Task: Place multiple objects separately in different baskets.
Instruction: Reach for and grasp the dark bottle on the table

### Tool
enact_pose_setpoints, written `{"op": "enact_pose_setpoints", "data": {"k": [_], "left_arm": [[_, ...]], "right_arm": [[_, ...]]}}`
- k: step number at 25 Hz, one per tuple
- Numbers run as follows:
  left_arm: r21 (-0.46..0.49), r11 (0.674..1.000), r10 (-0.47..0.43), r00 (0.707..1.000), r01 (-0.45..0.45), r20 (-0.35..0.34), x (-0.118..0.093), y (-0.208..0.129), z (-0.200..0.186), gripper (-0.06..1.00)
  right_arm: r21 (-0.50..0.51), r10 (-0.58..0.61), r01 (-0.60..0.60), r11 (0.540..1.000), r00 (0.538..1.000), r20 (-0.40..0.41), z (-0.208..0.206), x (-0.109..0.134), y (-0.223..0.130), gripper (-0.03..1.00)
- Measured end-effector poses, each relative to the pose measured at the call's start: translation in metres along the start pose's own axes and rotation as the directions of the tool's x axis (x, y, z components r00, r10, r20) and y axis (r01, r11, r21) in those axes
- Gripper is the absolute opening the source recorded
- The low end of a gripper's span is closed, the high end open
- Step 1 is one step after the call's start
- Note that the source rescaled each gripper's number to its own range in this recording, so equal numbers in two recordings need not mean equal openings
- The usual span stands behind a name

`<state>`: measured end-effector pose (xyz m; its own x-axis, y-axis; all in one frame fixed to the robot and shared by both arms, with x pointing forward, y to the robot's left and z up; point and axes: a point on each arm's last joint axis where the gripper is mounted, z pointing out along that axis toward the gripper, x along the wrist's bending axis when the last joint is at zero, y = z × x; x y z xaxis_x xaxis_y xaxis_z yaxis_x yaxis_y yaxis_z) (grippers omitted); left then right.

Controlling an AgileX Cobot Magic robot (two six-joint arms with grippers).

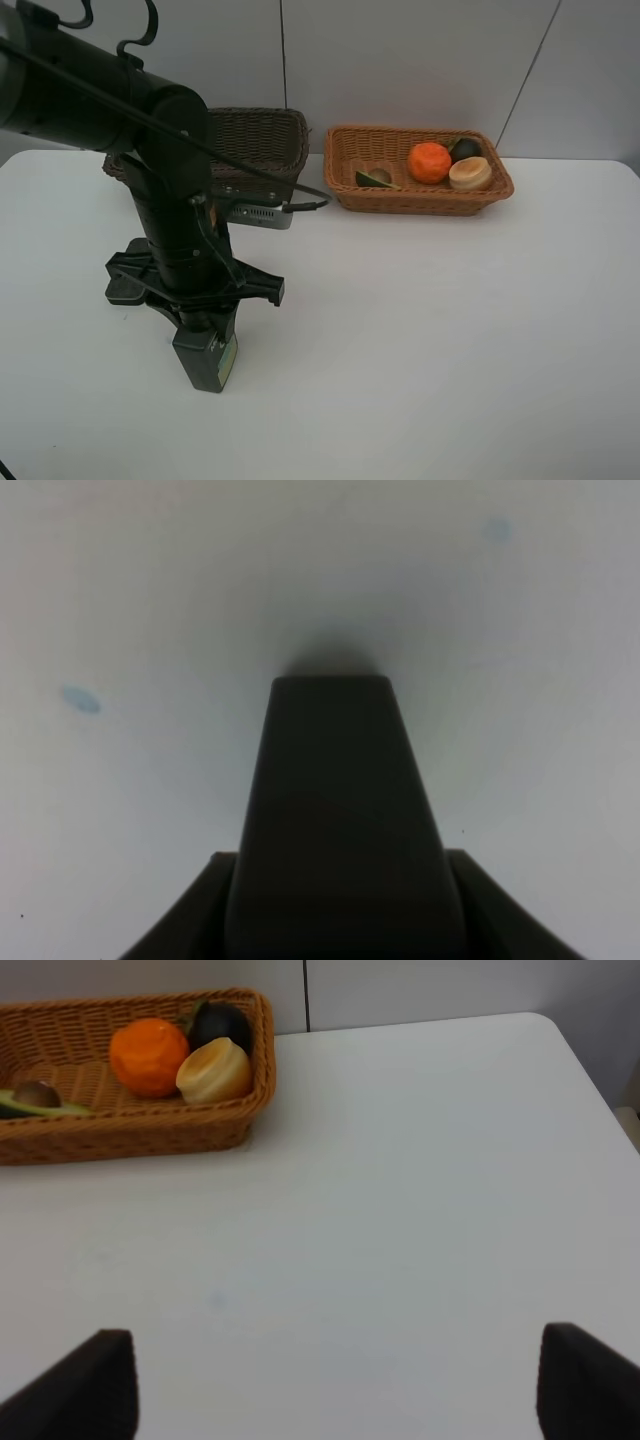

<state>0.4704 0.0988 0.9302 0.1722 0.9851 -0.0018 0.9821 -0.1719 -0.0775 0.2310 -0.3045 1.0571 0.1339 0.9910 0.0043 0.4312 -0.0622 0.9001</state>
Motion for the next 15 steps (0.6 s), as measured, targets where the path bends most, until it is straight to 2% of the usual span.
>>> {"op": "enact_pose_setpoints", "data": {"k": [12,15], "left_arm": [[-0.002,1.000,0.000,1.000,0.000,0.002,0.000,0.000,-0.001,0.14],[-0.033,0.999,0.001,1.000,0.000,0.028,-0.001,0.000,-0.016,0.14]], "right_arm": [[0.000,0.000,0.000,1.000,1.000,0.000,0.000,0.000,0.000,1.00],[0.000,0.000,0.000,1.000,1.000,0.000,0.000,0.000,0.000,1.00]]}}
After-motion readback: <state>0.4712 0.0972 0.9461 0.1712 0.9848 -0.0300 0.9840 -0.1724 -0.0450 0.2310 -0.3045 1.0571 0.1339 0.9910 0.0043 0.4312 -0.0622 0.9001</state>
